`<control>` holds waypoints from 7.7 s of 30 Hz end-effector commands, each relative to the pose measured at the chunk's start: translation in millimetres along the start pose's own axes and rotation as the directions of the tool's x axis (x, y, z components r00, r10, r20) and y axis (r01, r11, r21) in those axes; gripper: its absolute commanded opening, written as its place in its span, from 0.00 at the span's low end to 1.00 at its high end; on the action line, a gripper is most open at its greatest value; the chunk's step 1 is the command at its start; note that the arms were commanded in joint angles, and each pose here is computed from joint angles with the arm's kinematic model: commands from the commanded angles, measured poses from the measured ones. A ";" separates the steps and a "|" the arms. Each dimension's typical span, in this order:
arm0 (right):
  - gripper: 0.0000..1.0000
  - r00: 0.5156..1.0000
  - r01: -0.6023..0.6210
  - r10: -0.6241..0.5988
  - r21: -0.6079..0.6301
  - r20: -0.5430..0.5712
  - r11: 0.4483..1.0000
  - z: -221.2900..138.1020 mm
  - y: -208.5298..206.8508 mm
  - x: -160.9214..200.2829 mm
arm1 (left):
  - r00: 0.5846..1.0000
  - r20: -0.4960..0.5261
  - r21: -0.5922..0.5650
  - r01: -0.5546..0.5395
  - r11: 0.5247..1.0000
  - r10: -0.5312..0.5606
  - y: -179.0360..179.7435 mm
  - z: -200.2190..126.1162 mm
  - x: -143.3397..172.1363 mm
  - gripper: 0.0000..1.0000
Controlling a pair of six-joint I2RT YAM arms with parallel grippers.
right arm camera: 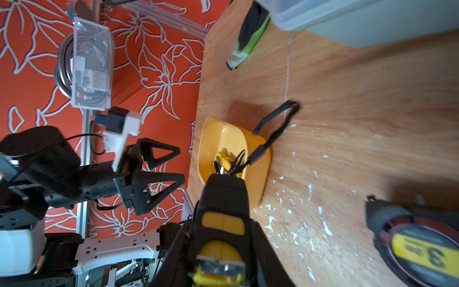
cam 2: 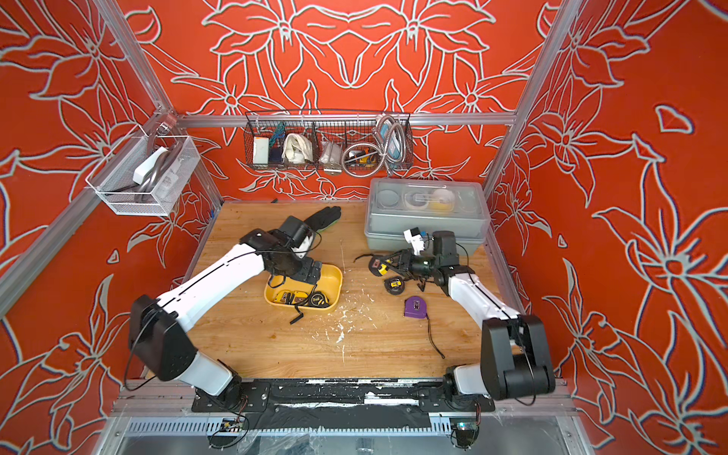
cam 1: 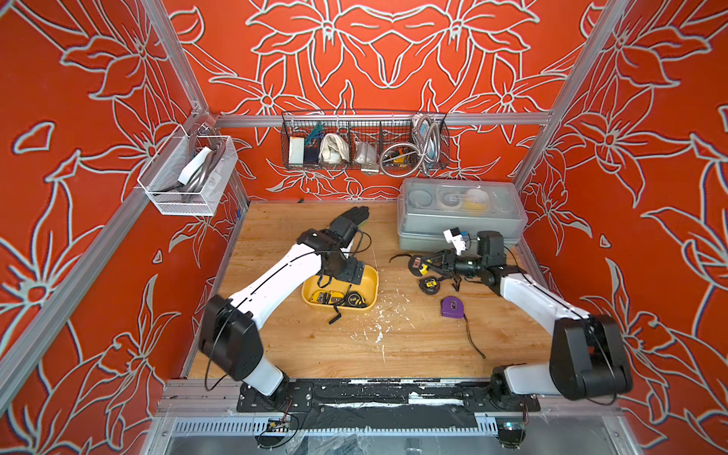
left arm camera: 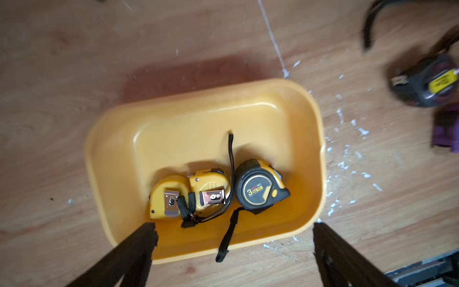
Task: Take the tape measure out of the storage box
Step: Place the tape measure at the center of the board, then pick up the tape measure from the storage box, then place the tape measure at the center of the board.
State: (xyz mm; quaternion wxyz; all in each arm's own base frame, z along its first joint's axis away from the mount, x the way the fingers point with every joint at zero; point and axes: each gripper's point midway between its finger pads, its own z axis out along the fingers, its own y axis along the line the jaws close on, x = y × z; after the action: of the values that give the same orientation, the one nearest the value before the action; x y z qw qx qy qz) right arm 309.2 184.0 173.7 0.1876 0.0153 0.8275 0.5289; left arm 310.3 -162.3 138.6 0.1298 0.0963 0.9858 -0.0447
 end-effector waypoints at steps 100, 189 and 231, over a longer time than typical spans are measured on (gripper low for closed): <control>1.00 0.966 0.208 -0.195 0.064 -0.171 0.976 19.0 -10.9 66.8 | 0.952 -0.300 -0.093 -0.088 0.992 0.056 -12.7 73.9 48.2 0.53; 0.25 0.935 0.016 0.013 0.077 -0.356 0.997 73.8 -79.3 68.6 | 0.954 -0.249 -0.226 0.110 0.968 -0.166 60.2 49.1 54.8 1.00; 0.42 0.890 0.370 -0.205 0.383 -0.407 0.847 75.9 -62.0 60.4 | 0.869 -0.444 -0.234 0.121 0.965 -0.217 55.4 105.9 95.4 0.82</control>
State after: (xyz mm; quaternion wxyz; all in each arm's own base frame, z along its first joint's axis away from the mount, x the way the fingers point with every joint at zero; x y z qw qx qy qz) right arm 274.0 240.9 71.9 0.0815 -0.1712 0.9326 0.3070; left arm 269.5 -110.5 23.5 -0.0815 0.0046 0.9953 0.0515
